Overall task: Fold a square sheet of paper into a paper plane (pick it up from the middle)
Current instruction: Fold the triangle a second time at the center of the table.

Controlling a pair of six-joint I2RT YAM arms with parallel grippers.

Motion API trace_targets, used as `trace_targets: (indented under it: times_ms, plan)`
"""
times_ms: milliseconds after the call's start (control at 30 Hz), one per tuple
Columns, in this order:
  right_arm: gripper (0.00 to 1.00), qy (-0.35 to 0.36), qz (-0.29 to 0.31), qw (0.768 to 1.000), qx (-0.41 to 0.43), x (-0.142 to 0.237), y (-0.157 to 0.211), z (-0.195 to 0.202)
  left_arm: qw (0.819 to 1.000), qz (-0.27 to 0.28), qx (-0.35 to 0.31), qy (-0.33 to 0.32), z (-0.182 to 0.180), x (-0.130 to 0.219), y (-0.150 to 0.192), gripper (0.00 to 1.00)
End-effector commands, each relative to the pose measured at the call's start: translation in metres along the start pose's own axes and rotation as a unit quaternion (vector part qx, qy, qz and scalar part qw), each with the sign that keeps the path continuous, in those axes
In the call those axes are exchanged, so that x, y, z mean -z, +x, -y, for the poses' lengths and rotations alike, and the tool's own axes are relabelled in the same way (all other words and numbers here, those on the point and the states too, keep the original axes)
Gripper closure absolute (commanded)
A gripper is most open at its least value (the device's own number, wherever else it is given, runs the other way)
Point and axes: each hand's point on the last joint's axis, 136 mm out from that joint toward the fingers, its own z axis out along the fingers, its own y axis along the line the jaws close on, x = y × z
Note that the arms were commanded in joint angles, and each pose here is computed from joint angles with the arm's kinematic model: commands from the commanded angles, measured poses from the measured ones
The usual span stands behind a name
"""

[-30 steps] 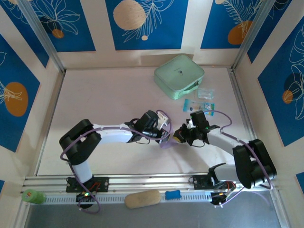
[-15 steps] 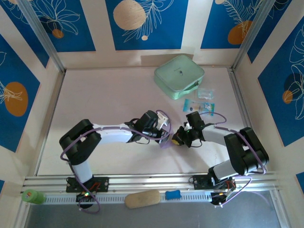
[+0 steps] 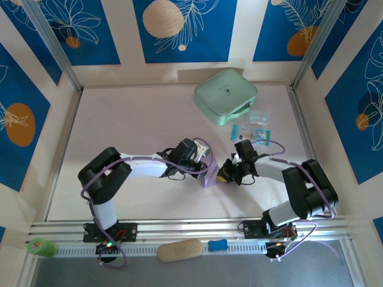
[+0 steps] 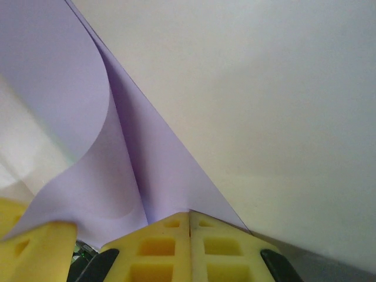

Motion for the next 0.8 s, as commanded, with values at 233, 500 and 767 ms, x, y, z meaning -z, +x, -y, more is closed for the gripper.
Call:
trace_targets:
  times_ms: [233, 500, 767]
  plan:
    - [1.00, 0.032, -0.006, 0.999, -0.014, -0.001, 0.002, 0.015, 0.997, -0.026, -0.008, -0.068, -0.035, -0.004, 0.017, 1.00]
    - [1.00, 0.032, -0.007, 0.999, -0.014, -0.001, 0.001, 0.014, 0.997, -0.027, -0.014, -0.073, -0.036, -0.006, 0.014, 1.00]
    - [1.00, 0.034, -0.006, 0.999, -0.015, -0.001, 0.001, 0.015, 0.997, -0.031, -0.014, -0.072, -0.036, -0.006, 0.017, 1.00]
